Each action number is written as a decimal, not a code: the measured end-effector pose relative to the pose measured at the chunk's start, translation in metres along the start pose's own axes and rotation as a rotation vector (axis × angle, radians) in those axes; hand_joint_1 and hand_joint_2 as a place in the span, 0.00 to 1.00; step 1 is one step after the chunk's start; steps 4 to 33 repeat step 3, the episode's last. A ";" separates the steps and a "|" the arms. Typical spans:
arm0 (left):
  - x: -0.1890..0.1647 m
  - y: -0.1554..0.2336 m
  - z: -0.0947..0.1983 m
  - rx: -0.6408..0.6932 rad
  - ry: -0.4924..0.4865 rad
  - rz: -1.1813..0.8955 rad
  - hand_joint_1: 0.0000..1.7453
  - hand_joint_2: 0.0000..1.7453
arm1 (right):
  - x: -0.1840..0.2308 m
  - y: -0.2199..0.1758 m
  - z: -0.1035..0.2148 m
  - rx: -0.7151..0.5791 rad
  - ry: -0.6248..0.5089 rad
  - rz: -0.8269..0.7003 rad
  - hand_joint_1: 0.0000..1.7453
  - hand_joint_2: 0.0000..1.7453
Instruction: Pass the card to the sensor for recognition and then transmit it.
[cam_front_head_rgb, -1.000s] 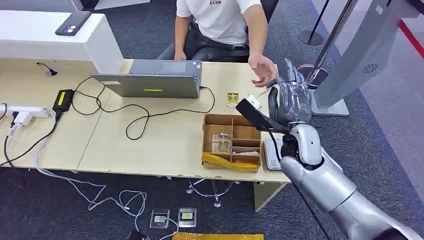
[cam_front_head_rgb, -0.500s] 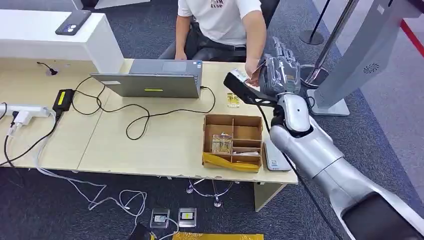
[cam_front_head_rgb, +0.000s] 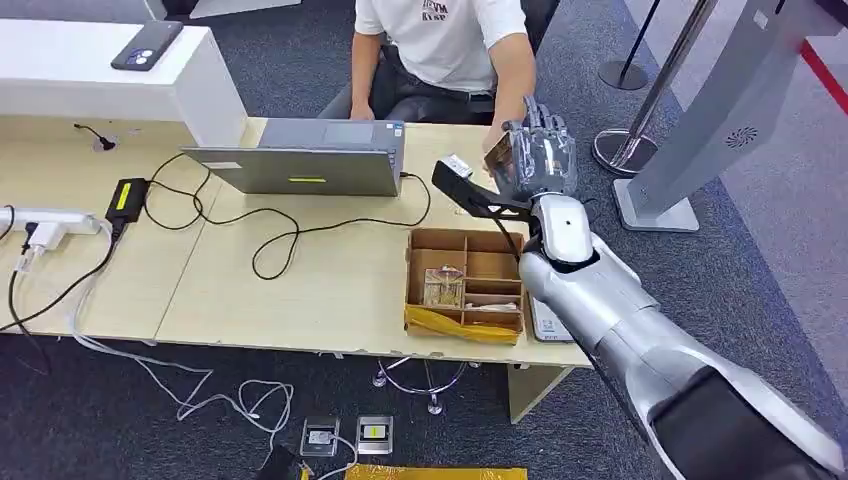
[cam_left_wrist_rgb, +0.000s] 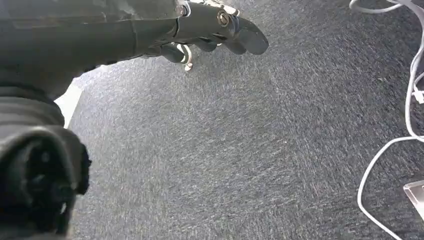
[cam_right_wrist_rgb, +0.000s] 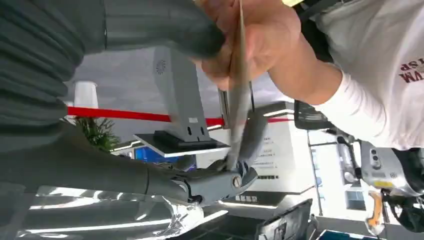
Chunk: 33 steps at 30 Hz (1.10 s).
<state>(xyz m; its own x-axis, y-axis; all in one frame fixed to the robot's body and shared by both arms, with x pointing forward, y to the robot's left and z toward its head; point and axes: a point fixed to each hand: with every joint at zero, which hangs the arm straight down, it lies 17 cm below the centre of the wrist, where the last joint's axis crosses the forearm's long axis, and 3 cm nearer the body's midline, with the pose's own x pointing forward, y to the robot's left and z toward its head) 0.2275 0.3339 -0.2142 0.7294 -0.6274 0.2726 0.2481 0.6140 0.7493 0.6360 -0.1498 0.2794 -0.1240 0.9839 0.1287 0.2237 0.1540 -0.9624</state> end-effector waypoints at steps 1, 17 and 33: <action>0.000 0.000 0.000 0.001 0.001 -0.001 0.00 0.00 | -0.001 -0.001 0.000 -0.011 -0.001 0.002 0.00 1.00; -0.001 0.001 -0.001 0.001 0.002 -0.001 0.00 0.00 | -0.001 -0.002 0.000 -0.026 -0.005 0.003 0.00 1.00; -0.001 0.001 -0.001 0.001 0.002 -0.001 0.00 0.00 | -0.001 -0.002 0.000 -0.026 -0.005 0.003 0.00 1.00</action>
